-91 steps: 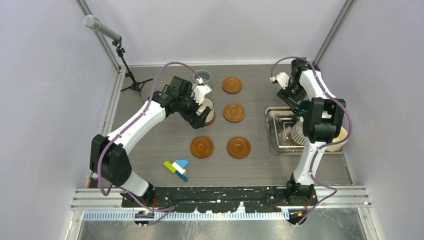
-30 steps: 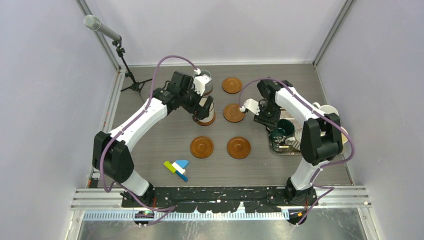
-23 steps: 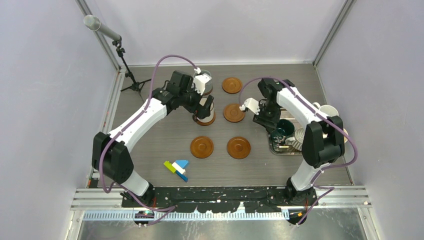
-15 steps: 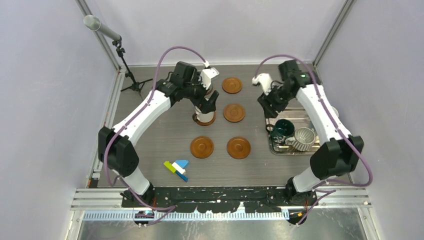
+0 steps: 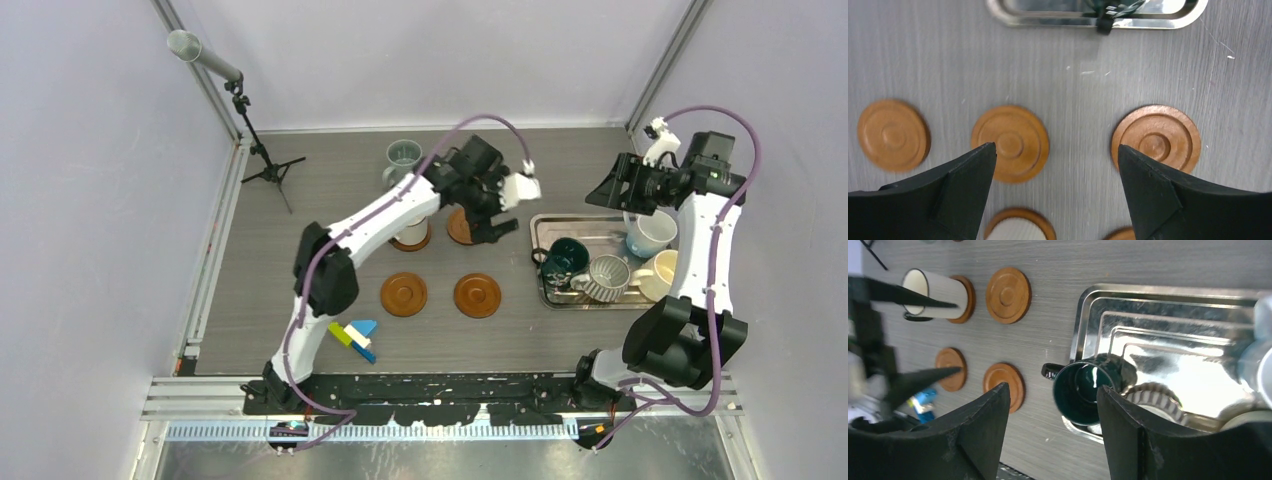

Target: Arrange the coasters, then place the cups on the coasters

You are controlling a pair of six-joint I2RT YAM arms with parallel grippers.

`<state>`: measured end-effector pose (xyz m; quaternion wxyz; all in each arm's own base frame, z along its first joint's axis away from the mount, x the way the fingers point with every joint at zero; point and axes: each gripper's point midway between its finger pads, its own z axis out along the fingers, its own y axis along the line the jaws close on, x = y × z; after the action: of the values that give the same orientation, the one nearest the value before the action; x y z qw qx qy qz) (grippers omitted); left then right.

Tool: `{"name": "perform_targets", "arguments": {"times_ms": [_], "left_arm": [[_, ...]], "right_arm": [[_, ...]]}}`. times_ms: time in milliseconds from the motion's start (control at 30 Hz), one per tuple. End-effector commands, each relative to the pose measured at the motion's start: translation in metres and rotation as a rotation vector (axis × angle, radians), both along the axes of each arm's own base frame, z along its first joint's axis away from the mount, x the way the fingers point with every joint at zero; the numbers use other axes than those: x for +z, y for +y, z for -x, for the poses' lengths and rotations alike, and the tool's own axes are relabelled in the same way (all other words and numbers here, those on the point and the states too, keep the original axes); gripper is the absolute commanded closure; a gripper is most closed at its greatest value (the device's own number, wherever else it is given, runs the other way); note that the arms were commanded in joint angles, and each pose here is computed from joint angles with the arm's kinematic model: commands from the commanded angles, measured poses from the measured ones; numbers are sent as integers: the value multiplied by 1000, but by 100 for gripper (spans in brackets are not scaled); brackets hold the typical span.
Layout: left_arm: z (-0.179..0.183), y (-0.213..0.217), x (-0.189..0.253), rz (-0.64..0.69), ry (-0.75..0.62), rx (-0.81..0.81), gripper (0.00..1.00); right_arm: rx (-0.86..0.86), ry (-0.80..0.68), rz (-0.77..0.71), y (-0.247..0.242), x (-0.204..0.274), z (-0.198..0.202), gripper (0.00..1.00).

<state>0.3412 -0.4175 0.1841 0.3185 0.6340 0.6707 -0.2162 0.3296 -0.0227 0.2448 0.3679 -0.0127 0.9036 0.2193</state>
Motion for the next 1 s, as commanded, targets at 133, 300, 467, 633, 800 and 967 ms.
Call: {"name": "perform_targets", "arguments": {"times_ms": [133, 300, 467, 633, 800, 967], "left_arm": [[16, -66, -38, -111, -187, -225, 11], [19, -96, -50, -102, -216, -255, 12], [26, -111, -65, -115, -244, -297, 13], [39, -121, -74, -107, -228, -336, 19], [47, -132, -77, -82, -228, -362, 21], [54, -143, -76, -52, -221, -378, 32]], "right_arm": [[-87, -79, -232, -1, 26, 3, 31], [-116, -88, -280, -6, 27, 1, 31], [-132, -99, -302, -9, 26, 0, 31], [-135, -99, -303, -11, 24, 1, 31], [-132, -99, -308, -10, 24, 1, 31], [-132, -97, -307, -11, 23, 1, 31]]}}
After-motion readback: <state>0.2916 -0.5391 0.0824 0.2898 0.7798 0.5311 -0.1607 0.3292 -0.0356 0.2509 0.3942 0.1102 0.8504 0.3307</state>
